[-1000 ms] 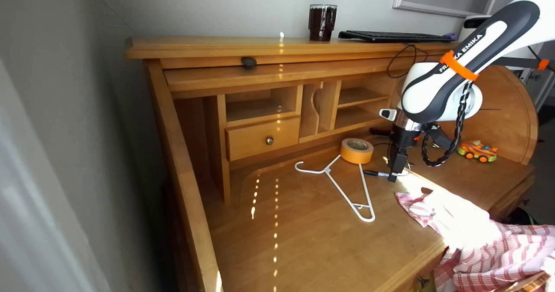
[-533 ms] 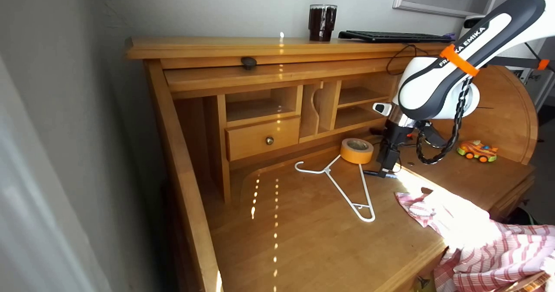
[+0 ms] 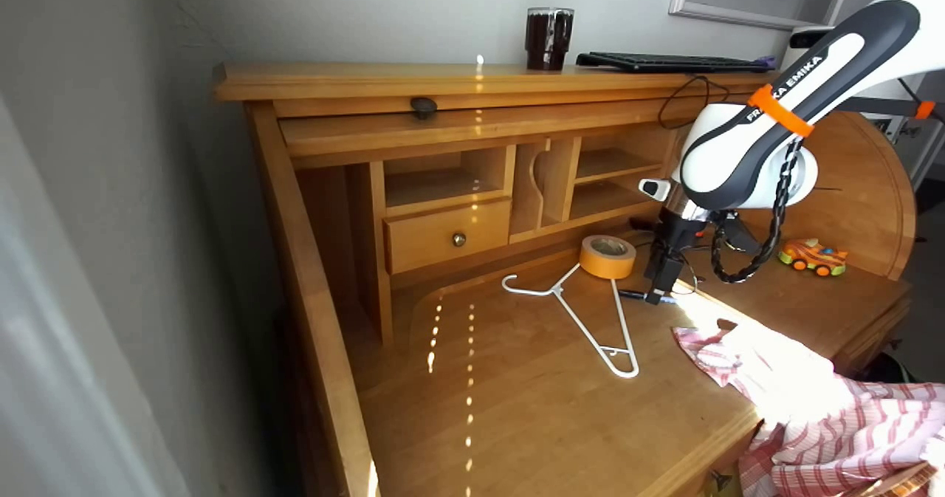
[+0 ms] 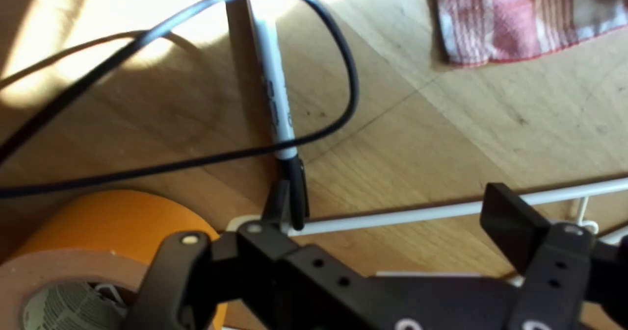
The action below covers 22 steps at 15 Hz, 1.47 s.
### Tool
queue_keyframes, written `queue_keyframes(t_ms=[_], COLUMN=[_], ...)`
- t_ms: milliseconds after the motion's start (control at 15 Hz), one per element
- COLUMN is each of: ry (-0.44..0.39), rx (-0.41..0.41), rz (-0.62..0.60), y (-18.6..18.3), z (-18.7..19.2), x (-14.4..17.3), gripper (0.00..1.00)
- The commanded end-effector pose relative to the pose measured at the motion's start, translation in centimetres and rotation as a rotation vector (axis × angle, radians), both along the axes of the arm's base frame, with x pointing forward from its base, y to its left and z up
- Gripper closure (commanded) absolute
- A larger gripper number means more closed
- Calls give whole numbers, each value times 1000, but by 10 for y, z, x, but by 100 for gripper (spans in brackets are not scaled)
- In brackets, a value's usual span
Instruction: Put the black marker in the brown mug.
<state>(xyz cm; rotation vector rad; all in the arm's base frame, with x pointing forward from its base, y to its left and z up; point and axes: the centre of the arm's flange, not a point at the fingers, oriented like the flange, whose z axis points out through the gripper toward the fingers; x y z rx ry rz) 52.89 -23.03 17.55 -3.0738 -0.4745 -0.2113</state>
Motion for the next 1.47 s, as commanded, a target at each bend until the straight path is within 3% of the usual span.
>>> queue_keyframes(t_ms=[0,467,533,667,1200,1267,1400], ry=[35,79,82,84,79,81,92], rx=[-14,-36,-38,-49,-75,-79,-88], rz=[-32,-7,-2,10,28,29,20], y=[-22,-34,-33,-32,-27,-27,-27], z=[-24,-49,-50,-50,-37,-38,-38], x=[-3,-4,-3,-1,1,1,-1], gripper=[0,2,26,32,94,99,98])
